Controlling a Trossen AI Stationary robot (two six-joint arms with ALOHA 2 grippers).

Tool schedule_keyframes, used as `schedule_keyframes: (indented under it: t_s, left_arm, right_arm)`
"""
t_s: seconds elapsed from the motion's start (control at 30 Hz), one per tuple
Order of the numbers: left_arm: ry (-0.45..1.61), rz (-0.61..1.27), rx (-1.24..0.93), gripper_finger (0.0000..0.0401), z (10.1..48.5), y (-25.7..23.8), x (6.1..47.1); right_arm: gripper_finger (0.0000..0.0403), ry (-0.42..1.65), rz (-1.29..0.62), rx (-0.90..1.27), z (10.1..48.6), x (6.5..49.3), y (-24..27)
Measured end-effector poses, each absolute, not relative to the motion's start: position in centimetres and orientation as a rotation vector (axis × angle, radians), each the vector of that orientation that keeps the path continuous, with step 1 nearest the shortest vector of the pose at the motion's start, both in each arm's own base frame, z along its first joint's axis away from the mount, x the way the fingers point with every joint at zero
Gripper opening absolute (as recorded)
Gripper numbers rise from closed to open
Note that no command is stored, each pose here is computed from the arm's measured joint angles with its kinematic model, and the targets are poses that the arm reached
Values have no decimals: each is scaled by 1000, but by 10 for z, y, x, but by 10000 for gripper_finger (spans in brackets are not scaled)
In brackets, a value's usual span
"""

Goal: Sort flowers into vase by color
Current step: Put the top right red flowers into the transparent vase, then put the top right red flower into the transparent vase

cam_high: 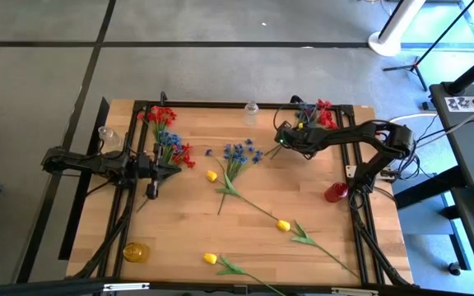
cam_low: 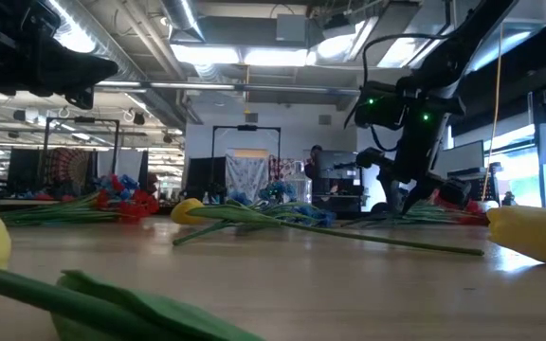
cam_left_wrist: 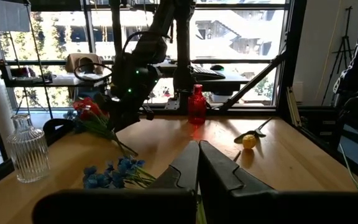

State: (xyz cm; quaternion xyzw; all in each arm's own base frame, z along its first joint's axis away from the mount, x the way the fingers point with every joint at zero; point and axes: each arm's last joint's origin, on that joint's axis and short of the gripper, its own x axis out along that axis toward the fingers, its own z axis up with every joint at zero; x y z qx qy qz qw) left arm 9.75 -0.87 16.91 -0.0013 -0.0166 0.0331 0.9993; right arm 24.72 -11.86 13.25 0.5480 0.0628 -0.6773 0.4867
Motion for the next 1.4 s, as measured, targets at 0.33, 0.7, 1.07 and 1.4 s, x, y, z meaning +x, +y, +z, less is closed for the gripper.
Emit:
schedule_keyframes:
  t_s: [0.33,0.7,1.07,1.4]
  left_arm:
    - [-33,66,-3,2,169,-9,97]
    - [-33,66,-2,2,169,-9,97]
    - [-33,66,-2,2,169,-9,97]
    - [-33,66,-2,2,169,-9,97]
  right_arm:
    - [95,123,-1666,1325,129,248,-120]
    - [14,-14,-1581,1157,155,257,-109]
    - [4,-34,-1244,454,284,318,-50]
    - [3,-214,-939,113,324,328,-102]
